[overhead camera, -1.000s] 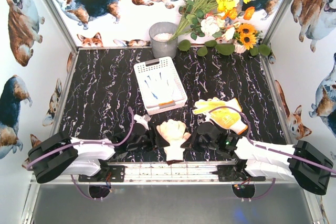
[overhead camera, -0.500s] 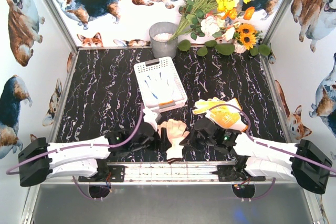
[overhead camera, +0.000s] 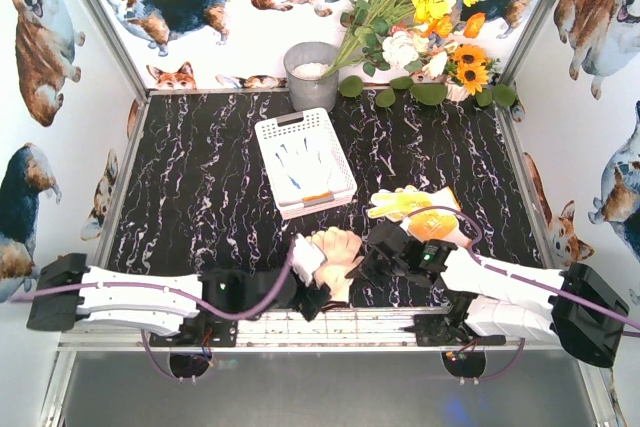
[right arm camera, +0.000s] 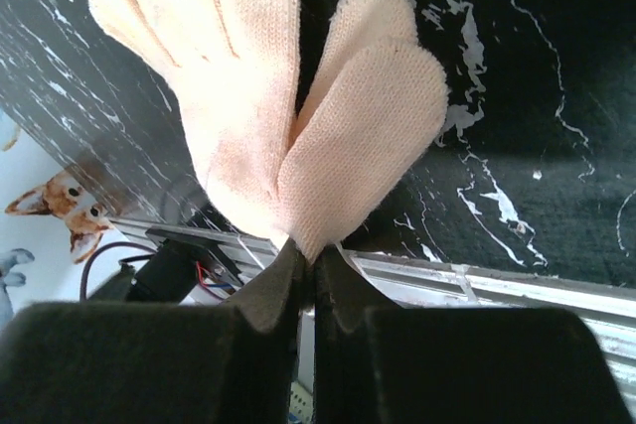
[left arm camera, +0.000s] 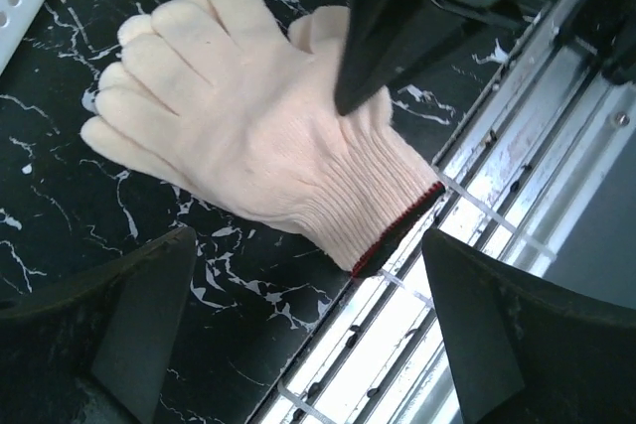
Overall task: Put the gloves into the storage basket
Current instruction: Pick up the glove from the center of the board.
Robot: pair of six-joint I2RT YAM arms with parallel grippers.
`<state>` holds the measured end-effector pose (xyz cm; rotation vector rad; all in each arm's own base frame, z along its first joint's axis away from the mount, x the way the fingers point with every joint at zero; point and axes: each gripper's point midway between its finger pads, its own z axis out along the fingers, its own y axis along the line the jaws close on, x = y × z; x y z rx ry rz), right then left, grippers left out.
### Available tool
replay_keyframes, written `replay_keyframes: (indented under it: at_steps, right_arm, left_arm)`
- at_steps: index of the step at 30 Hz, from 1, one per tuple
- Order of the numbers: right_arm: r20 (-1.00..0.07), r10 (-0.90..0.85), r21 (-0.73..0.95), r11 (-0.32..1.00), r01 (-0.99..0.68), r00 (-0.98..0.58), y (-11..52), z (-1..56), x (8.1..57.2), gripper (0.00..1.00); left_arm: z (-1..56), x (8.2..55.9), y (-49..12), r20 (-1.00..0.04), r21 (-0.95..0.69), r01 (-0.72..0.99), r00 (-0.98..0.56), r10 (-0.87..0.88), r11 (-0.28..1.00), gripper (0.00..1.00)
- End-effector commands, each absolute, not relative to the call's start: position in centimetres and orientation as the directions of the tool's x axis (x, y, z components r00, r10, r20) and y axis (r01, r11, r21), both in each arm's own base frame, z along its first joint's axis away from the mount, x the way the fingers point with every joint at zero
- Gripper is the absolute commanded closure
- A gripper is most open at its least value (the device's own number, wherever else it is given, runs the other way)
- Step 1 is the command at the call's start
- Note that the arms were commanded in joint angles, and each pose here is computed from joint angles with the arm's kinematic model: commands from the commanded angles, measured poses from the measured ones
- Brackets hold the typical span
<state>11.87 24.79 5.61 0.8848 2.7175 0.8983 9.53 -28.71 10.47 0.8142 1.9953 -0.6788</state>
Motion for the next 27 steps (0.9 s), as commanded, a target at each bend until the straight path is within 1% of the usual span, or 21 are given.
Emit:
replay_keyframes:
  at_steps: [1,6,8,10,19,24,27]
  right_arm:
    - [0.123,0.639,0.591,0.568,0.573,-0.76,26.2,7.8,12.8,1.0]
    - [0.158,0.662,0.566,0.548,0.616,-0.733,26.3,7.8,12.9,1.0]
    - [0.162,0.664,0.562,0.545,0.622,-0.73,26.3,7.8,13.0,1.0]
    - [0.164,0.665,0.56,0.545,0.623,-0.729,26.3,7.9,13.0,1.0]
    - [0.199,0.671,0.564,0.518,0.643,-0.715,26.6,8.0,13.0,1.0]
    - [0.221,0.672,0.569,0.5,0.653,-0.707,26.7,8.0,13.1,1.0]
    - [0.225,0.67,0.571,0.497,0.653,-0.707,26.7,8.1,13.1,1.0]
  left_arm:
    - [10.7,9.6,-29.3,-0.895,0.021,0.775,-0.267,0.358,0.631,0.09]
    - [10.0,8.4,-30.2,-0.891,0.088,0.803,-0.201,0.407,0.589,0.07]
    - [9.9,7.8,-30.8,-0.89,0.103,0.818,-0.179,0.42,0.566,0.04]
    - [9.7,7.4,-31.4,-0.885,0.115,0.828,-0.165,0.435,0.549,0.02]
    - [7.9,7.0,-33.0,-0.853,0.222,0.84,-0.079,0.517,0.495,0.02]
    - [6.6,7.6,-32.8,-0.808,0.313,0.824,-0.03,0.589,0.472,0.02]
    - [6.2,8.1,-32.5,-0.783,0.365,0.806,-0.006,0.622,0.466,0.03]
